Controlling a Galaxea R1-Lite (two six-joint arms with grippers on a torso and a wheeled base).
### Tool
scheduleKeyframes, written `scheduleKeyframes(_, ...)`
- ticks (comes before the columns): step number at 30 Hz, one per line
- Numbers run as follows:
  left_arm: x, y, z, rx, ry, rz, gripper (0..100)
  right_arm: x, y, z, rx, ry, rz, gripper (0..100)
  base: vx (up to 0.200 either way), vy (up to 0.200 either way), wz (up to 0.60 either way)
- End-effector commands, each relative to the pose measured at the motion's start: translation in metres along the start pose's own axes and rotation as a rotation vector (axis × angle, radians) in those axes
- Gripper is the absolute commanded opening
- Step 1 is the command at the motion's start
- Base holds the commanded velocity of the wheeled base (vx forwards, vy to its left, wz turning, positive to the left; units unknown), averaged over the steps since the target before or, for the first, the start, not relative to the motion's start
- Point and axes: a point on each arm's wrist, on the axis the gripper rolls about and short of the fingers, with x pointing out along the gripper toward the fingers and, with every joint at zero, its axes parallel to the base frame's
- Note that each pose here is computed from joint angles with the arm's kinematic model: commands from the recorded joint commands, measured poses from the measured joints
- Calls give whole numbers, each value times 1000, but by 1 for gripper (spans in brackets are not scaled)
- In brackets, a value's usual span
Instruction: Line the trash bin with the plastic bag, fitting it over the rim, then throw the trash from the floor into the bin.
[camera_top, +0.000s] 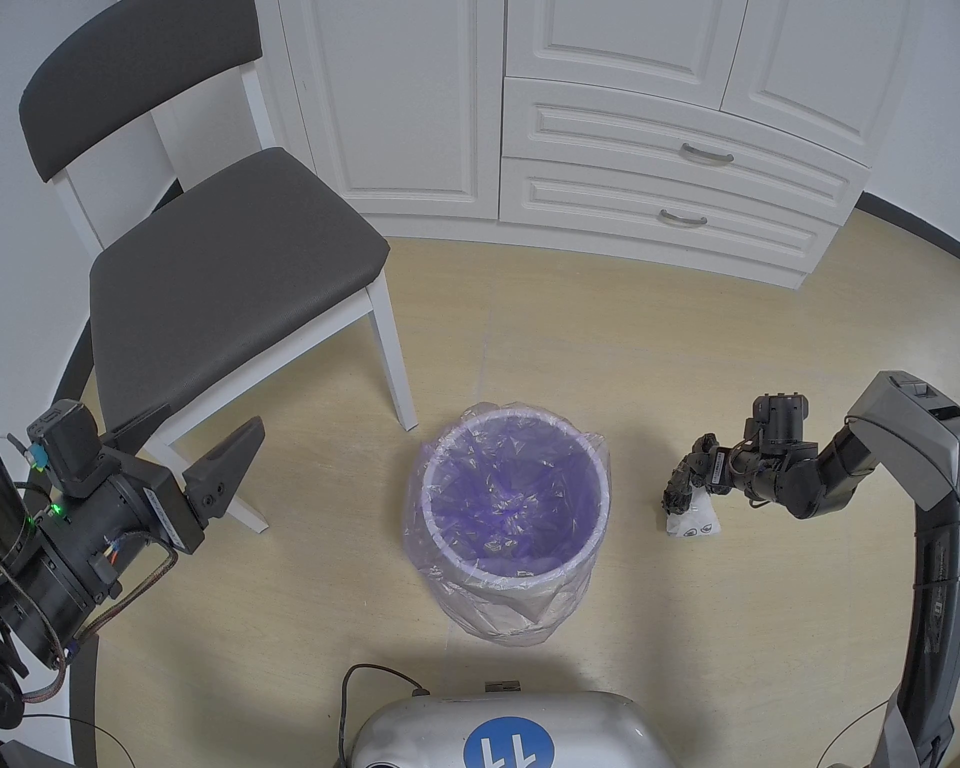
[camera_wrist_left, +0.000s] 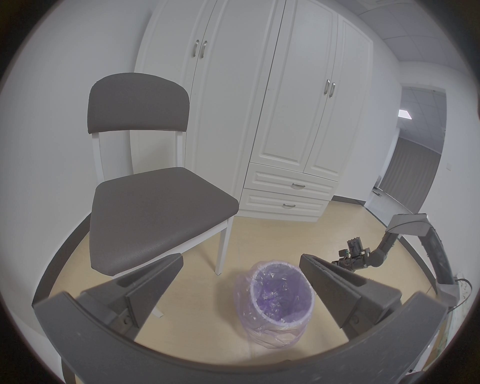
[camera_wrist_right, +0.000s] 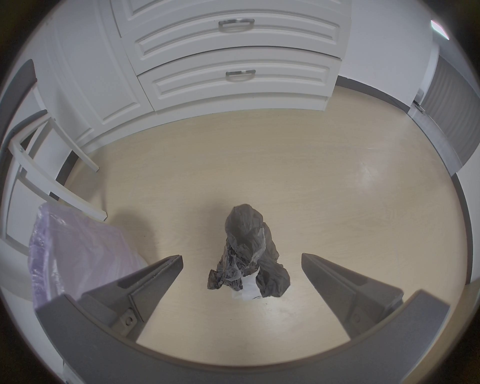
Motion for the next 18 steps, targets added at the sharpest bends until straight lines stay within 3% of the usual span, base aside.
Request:
scheduleKeyframes(1, -1, 0, 0, 1, -2, -1, 100, 30, -9, -23, 24, 34, -18, 100, 0, 0, 0)
scheduleKeyframes(6, 0, 1, -2, 1, 6, 4, 100, 56, -9, -29, 132, 14, -15, 100, 0, 0, 0)
scheduleKeyframes(11, -2, 1, -2, 1, 5, 1, 100, 71, -10, -40, 176, -14, -6, 100, 0, 0, 0)
scheduleKeyframes(12, -2, 1, -2, 2, 8, -1, 100, 74, -11, -47, 176, -19, -5, 0, 0, 0, 0)
scheduleKeyframes(18, 0, 1, -4, 3, 15, -3, 100, 73, -9, -44, 173, -39, 2, 0, 0, 0, 0)
